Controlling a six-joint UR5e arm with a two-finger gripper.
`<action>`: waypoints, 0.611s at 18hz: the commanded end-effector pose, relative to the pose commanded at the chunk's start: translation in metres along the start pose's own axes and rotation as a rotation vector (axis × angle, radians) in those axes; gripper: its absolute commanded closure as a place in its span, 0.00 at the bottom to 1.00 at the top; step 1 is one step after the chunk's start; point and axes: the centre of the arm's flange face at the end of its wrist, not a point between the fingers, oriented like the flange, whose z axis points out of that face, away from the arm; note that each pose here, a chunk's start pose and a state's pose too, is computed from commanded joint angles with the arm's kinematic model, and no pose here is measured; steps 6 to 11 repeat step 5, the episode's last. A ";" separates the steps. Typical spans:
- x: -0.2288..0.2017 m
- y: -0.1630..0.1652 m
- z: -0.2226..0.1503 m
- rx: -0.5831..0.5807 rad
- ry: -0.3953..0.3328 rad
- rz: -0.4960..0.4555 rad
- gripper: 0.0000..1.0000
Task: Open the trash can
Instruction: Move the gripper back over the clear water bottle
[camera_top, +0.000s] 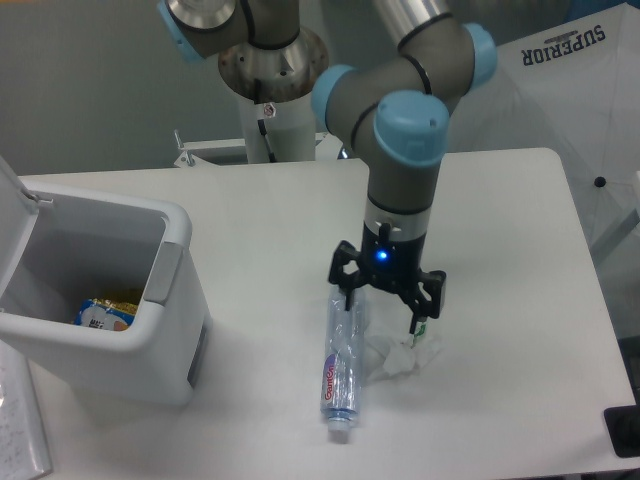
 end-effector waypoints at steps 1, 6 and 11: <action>-0.009 0.012 0.000 -0.004 -0.005 0.039 0.00; -0.025 0.040 0.005 -0.019 0.005 0.156 0.00; -0.025 0.040 0.005 -0.019 0.005 0.156 0.00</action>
